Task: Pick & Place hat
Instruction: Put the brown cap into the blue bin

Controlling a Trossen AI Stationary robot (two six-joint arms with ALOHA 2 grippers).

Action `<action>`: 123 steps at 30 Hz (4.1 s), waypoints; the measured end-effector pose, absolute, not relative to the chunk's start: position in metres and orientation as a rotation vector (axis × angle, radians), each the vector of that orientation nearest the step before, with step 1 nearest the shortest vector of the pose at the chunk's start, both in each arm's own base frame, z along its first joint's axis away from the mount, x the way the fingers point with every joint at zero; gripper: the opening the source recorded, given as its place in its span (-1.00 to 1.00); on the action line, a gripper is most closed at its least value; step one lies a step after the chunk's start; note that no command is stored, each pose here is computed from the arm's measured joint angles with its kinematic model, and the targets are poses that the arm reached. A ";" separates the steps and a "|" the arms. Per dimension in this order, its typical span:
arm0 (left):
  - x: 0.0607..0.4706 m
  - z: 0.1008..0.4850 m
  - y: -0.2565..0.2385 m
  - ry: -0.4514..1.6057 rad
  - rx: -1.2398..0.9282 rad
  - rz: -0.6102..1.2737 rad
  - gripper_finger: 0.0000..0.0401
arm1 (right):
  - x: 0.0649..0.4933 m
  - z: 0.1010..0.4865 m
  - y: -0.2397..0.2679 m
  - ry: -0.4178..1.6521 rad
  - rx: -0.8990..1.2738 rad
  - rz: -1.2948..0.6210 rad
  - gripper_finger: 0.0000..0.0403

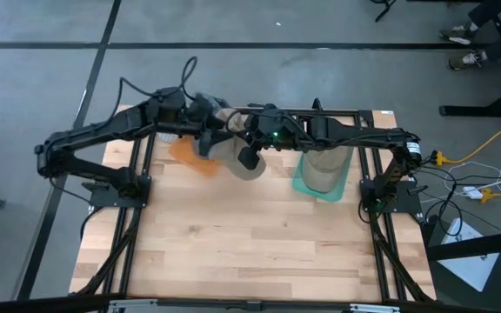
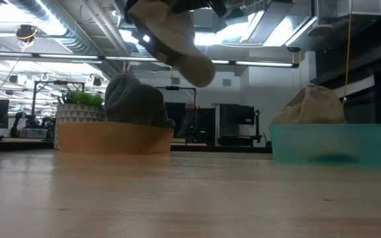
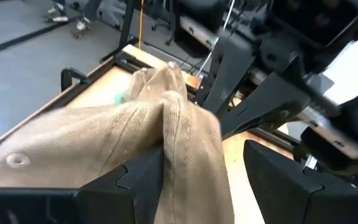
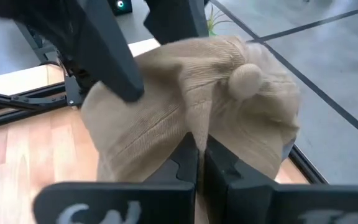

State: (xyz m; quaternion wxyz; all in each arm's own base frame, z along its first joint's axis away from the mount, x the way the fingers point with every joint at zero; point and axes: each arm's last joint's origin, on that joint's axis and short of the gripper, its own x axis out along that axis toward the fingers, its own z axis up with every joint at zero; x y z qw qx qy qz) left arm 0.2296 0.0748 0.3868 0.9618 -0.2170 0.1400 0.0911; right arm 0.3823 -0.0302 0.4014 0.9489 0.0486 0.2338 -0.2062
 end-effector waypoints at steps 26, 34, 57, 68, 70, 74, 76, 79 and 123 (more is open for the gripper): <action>0.225 0.382 0.078 0.355 -0.296 -0.036 -0.97 | 0.384 0.402 -0.026 0.472 0.173 -0.269 -0.43; 0.207 0.372 0.087 0.461 -0.384 -0.178 -0.98 | 0.384 0.402 -0.025 0.482 0.109 -0.248 0.13; 0.209 0.388 0.087 0.302 -0.331 -0.422 -0.97 | 0.385 0.402 -0.025 0.498 -0.046 -0.154 -0.81; 0.199 0.391 0.089 0.283 -0.433 -0.720 -0.98 | 0.372 0.421 -0.013 0.416 0.060 0.217 -0.98; 0.199 0.391 0.089 0.287 -0.457 -0.752 -0.98 | 0.370 0.427 -0.011 0.374 0.082 0.306 -0.98; 0.199 0.392 0.087 0.292 -0.473 -0.785 -0.97 | 0.370 0.438 -0.006 0.277 0.135 0.483 -0.98; 0.200 0.392 0.084 0.294 -0.470 -0.807 -0.97 | 0.370 0.442 -0.005 0.246 0.156 0.537 -0.99; 0.201 0.392 0.080 0.295 -0.461 -0.834 -0.98 | 0.370 0.441 -0.005 0.262 0.184 0.503 -0.95; 0.209 0.396 0.110 0.213 -0.123 0.008 -0.98 | 0.364 0.427 -0.047 0.292 0.364 -0.543 0.12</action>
